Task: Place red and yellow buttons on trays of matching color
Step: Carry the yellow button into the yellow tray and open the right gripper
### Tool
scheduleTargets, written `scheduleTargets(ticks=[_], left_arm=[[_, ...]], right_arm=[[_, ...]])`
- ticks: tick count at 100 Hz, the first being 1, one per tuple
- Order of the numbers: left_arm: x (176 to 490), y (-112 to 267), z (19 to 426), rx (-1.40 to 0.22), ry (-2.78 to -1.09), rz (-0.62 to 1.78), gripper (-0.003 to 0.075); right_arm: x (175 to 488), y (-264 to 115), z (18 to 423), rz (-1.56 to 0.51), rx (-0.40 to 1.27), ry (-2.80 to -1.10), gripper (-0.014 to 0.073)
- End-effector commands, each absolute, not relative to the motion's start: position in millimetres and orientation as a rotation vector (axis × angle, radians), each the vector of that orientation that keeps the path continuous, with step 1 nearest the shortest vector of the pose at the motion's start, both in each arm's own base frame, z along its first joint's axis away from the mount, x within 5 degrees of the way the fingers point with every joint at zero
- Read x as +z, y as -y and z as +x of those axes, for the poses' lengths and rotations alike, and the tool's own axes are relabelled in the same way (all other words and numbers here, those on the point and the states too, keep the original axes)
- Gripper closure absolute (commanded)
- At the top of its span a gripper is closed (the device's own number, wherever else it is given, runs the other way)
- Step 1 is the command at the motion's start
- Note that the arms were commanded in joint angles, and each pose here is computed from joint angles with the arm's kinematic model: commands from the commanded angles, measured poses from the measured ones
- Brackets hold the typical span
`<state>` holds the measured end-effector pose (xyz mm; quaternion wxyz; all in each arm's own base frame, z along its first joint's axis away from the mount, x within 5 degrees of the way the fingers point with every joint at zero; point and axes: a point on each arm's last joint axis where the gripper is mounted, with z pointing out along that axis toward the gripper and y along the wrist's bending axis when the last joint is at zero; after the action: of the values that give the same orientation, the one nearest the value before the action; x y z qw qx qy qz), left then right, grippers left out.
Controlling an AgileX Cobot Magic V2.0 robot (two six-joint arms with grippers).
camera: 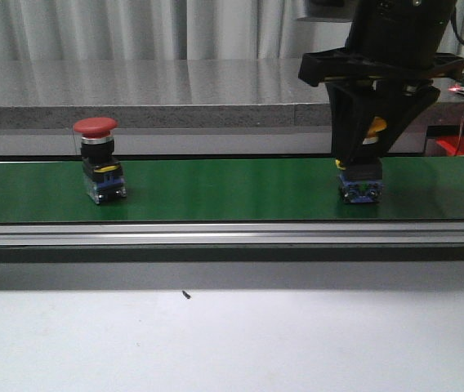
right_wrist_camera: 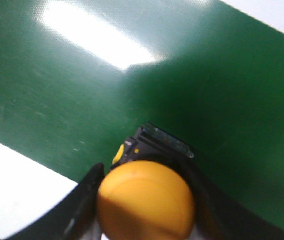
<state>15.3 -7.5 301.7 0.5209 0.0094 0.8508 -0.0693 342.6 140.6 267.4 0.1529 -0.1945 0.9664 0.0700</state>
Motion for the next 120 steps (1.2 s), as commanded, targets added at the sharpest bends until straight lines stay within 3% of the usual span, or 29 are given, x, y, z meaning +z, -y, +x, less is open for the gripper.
scheduleTargets(ticks=[1, 26, 59, 91, 120], left_arm=[[314, 8, 18, -0.18, -1.958, 0.028, 0.074], [314, 8, 18, -0.18, -1.958, 0.028, 0.074], [314, 8, 18, -0.18, -1.958, 0.028, 0.074], [314, 8, 18, -0.182, -1.958, 0.028, 0.074], [314, 8, 18, -0.182, -1.958, 0.028, 0.074]], right_arm=[[304, -136, 339, -0.531, 0.219, -2.637, 0.0412], [339, -90, 331, -0.368, 0.188, -2.584, 0.0412], [348, 6, 325, -0.011, 0.086, -2.655, 0.0412], [327, 82, 315, 0.392, 0.028, -2.633, 0.0412], [291, 114, 306, 0.587, -0.005, -2.571, 0.0412]])
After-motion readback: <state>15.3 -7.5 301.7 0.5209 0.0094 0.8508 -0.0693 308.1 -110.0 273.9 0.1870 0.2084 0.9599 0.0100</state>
